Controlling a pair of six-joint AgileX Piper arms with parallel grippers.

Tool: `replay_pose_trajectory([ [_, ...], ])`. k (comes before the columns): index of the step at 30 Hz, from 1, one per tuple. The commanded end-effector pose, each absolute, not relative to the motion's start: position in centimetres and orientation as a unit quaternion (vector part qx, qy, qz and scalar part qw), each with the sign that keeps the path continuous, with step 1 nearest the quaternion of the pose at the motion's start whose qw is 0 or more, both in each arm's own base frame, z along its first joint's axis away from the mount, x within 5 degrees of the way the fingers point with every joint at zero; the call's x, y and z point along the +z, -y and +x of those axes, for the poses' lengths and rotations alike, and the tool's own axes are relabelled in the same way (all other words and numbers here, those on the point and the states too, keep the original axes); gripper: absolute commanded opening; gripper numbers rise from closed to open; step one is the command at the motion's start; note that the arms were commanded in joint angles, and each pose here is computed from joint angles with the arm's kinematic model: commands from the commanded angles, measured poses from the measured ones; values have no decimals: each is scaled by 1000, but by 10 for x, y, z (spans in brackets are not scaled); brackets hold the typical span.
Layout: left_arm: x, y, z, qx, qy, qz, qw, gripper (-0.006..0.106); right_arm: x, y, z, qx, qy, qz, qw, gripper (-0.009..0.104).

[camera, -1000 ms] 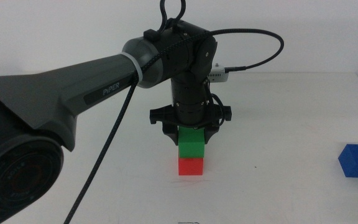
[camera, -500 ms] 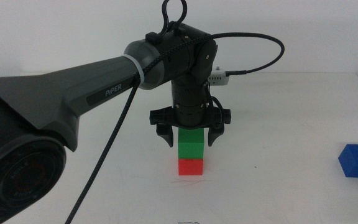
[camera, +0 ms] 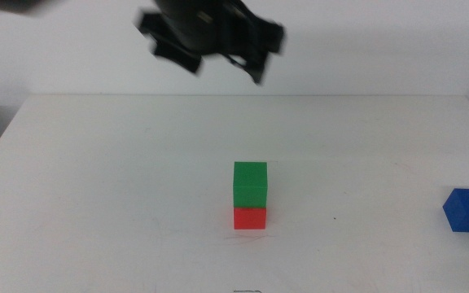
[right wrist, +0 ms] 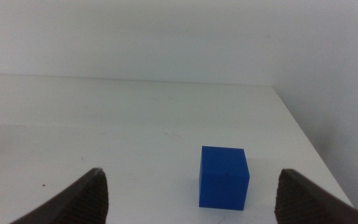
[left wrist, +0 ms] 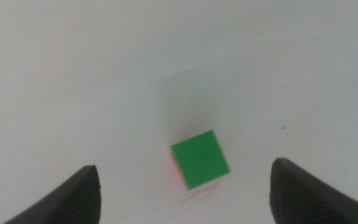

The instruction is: Stack red cubes first, then green, then blue cubes in a specific spot.

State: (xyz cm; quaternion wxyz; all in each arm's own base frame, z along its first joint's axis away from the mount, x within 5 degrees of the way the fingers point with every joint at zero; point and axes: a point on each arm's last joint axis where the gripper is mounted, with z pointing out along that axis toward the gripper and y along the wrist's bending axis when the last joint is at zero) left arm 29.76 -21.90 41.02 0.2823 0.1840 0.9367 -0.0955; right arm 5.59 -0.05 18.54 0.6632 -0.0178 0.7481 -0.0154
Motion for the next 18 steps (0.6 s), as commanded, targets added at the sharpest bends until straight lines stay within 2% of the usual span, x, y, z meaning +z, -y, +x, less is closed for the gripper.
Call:
replay_pose_trajectory([
  [1, 449, 183, 269, -97, -919, 229, 305, 91, 201, 0, 54, -20, -710, -25, 704, 94],
  [5, 468, 146, 241, -143, -894, 268, 330, 91, 201, 0, 54, -20, -710, -25, 704, 94],
  [10, 464, 99, 196, -165, -874, 253, 381, 91, 201, 0, 54, -20, -710, -25, 704, 94],
  [14, 456, 82, 161, -191, -850, 236, 430, 91, 201, 0, 54, -20, -710, -25, 704, 94],
  [18, 452, 76, 140, -198, -842, 237, 443, 91, 201, 0, 54, -20, -710, -25, 704, 94],
])
